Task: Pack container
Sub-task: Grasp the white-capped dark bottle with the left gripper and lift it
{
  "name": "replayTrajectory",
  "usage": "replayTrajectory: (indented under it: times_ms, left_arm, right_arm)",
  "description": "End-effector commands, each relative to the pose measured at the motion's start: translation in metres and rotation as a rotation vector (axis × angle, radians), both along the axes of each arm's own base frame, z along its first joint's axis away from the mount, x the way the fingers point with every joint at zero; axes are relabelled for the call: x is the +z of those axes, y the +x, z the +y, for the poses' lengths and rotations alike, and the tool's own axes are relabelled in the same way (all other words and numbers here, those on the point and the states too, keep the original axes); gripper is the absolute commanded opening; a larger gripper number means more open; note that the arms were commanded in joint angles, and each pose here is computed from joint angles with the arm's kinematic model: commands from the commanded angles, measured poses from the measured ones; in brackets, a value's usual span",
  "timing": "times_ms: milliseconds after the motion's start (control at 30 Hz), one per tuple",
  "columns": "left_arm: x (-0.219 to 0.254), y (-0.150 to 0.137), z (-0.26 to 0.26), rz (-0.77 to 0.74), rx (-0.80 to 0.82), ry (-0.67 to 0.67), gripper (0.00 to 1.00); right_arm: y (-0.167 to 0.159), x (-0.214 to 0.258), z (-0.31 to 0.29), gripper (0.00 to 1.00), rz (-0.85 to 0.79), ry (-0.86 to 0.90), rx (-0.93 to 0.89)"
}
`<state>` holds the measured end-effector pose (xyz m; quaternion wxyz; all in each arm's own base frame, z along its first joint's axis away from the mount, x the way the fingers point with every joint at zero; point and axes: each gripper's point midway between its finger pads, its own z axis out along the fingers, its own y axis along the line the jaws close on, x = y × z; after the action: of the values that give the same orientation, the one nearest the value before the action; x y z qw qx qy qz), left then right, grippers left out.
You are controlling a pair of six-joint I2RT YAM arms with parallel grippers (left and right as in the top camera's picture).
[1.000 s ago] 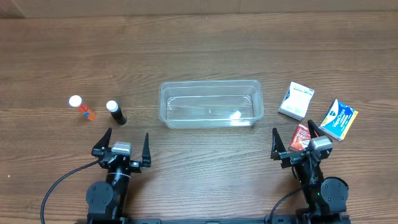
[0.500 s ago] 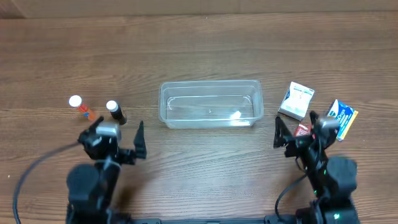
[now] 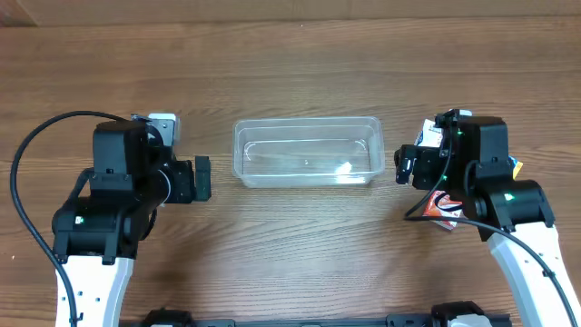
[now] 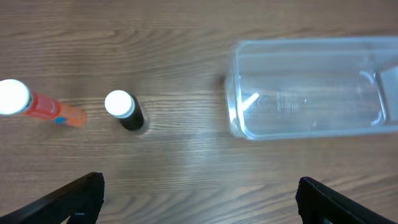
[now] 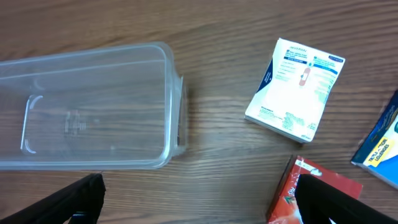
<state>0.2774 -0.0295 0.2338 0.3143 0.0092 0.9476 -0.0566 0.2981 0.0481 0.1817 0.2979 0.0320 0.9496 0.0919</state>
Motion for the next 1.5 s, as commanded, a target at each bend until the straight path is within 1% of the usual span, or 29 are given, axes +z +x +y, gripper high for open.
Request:
replayTrajectory:
  times_ms: [0, 67, 133, 333, 500, 567, 700, 800, 833, 900, 967, 1033, 1100, 1133, 1267, 1400, 1467]
  left_arm:
    - [0.016, 0.01, 0.023, -0.008, 0.198, -0.052, 1.0]
    - [0.01, 0.019, 0.04, 0.028, 0.275, -0.065, 1.0]
    - [-0.002, 0.028, 0.051, 0.075, 0.317, -0.067, 1.0]
    - [-0.078, 0.054, 0.059, 0.314, 0.354, -0.055, 1.0]
    - [-0.118, 0.075, 0.064, 0.374, 0.364, -0.031, 1.0]
    - [-0.13, 0.079, 0.071, 0.393, 0.38, 0.003, 1.0]
    - [-0.144, 0.085, 0.075, 0.407, 0.389, 0.022, 0.99]
    - [-0.144, 0.087, 0.076, 0.397, 0.391, 0.026, 0.8]
    - [-0.144, 0.087, 0.076, 0.396, 0.391, 0.026, 0.76]
    - [-0.144, 0.088, 0.076, 0.396, 0.391, 0.025, 0.6]
    - [-0.144, 0.087, 0.075, 0.398, 0.39, 0.024, 0.48]
    - [-0.144, 0.087, 0.076, 0.398, 0.39, 0.025, 0.42]
    - [-0.144, 0.087, 0.076, 0.398, 0.39, 0.025, 0.4]
    - [-0.144, 0.087, 0.076, 0.398, 0.39, 0.024, 0.36]
    - [-0.144, 0.087, 0.076, 0.398, 0.391, 0.025, 0.33]
    - [-0.142, 0.088, 0.075, 0.395, 0.389, 0.025, 0.19]
    - [-0.134, 0.089, 0.071, 0.393, 0.379, 0.026, 0.15]
  right_arm:
    - [0.005, 0.016, 0.002, 1.0, -0.038, 0.003, 0.003]
    - [0.004, 0.015, 0.002, 1.0, -0.034, 0.003, 0.003]
    - [0.003, 0.014, 0.001, 1.0, -0.028, 0.002, 0.003]
    - [-0.001, 0.011, 0.001, 1.0, -0.005, -0.001, 0.003]
    - [-0.001, 0.011, 0.001, 1.0, -0.005, -0.001, 0.003]
    - [-0.002, 0.011, 0.001, 1.0, -0.004, -0.001, 0.003]
    - [-0.002, 0.011, 0.001, 1.0, -0.004, -0.001, 0.003]
    - [-0.002, 0.011, 0.001, 1.0, -0.004, -0.001, 0.003]
    - [-0.002, 0.011, 0.001, 1.0, -0.004, -0.001, 0.003]
    - [-0.002, 0.011, 0.001, 1.0, -0.004, -0.001, 0.003]
    - [-0.002, 0.011, 0.001, 1.0, -0.004, -0.001, 0.003]
    - [-0.002, 0.011, 0.001, 1.0, -0.004, -0.001, 0.003]
    - [-0.002, 0.011, 0.001, 1.0, -0.004, -0.001, 0.003]
    - [-0.002, 0.011, 0.001, 1.0, -0.004, -0.001, 0.003]
    - [-0.002, 0.011, 0.001, 1.0, -0.004, -0.001, 0.003]
    - [-0.002, 0.011, 0.001, 1.0, -0.004, -0.001, 0.003]
    - [-0.001, 0.011, 0.001, 1.0, -0.005, -0.001, 0.003]
